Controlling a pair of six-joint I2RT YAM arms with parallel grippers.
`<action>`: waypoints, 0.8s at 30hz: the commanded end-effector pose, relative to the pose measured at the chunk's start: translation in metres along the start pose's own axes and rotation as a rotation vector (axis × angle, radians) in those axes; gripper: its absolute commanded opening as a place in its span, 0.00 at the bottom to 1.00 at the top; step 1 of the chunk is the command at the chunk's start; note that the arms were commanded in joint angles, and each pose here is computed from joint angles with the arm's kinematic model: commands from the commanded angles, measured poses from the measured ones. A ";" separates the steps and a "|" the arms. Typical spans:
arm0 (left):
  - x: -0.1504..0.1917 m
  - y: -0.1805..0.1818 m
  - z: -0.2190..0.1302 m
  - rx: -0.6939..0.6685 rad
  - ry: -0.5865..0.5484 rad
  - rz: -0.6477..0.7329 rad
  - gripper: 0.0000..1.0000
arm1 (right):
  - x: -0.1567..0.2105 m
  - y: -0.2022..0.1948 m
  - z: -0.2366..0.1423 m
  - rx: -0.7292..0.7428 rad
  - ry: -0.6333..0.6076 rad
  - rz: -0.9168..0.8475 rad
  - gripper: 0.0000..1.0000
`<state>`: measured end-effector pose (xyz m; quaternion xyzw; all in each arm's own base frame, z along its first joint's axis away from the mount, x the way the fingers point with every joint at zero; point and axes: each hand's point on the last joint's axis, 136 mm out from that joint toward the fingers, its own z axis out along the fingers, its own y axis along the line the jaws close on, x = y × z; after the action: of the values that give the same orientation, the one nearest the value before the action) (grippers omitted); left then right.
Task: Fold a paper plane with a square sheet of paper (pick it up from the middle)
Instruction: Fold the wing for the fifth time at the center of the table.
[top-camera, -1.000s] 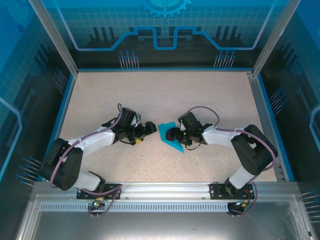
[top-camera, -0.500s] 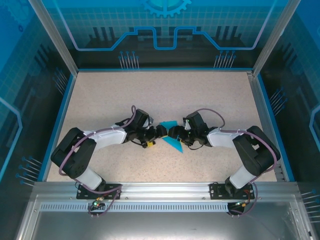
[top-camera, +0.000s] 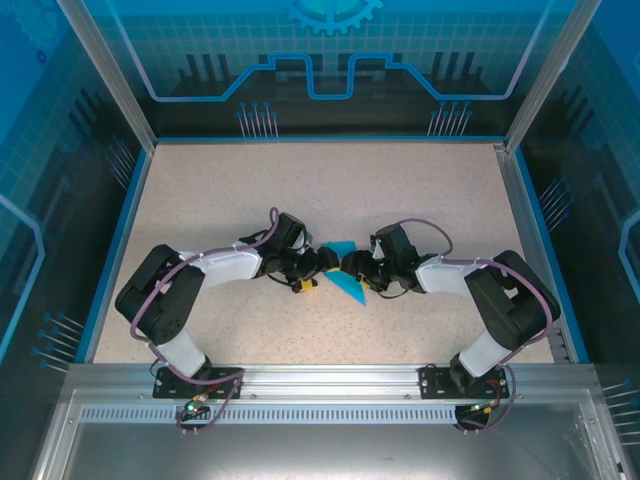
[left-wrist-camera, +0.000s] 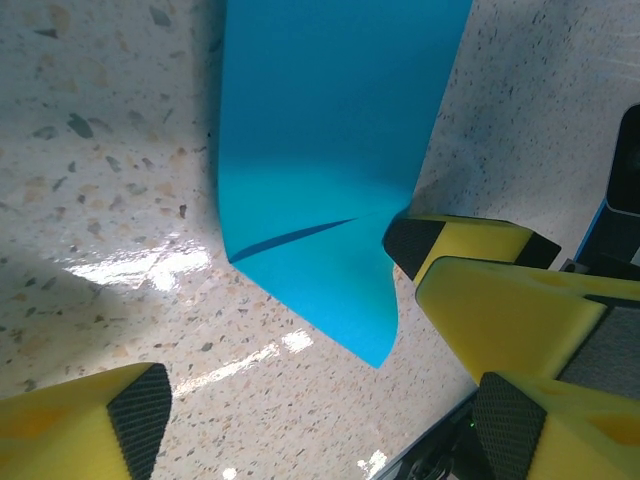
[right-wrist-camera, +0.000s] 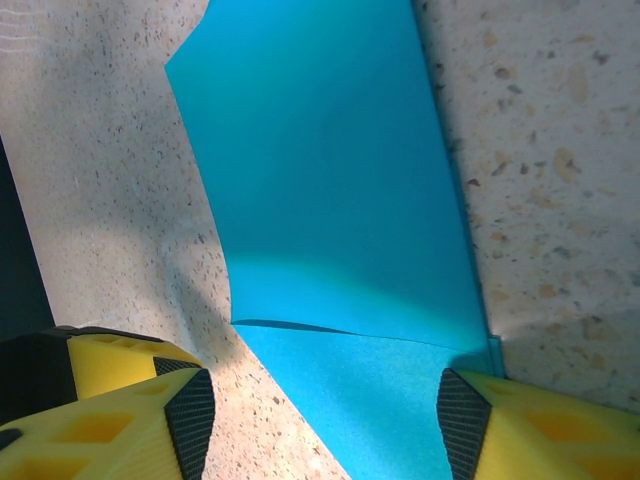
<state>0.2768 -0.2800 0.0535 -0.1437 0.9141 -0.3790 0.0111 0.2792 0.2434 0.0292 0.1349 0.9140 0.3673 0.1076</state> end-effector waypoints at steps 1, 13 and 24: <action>0.003 -0.011 0.017 0.010 0.021 0.012 0.80 | 0.032 -0.053 0.008 0.155 0.102 0.019 0.62; -0.008 -0.002 0.012 -0.036 -0.058 0.016 0.65 | 0.032 -0.062 0.006 0.197 0.096 0.030 0.40; -0.009 -0.002 0.022 -0.025 -0.031 0.009 0.55 | 0.032 -0.067 0.005 0.219 0.093 0.038 0.39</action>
<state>0.2839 -0.2878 0.0377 -0.1481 0.9219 -0.3572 0.0250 0.2760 0.2360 0.0191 0.1234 0.9235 0.3450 0.1134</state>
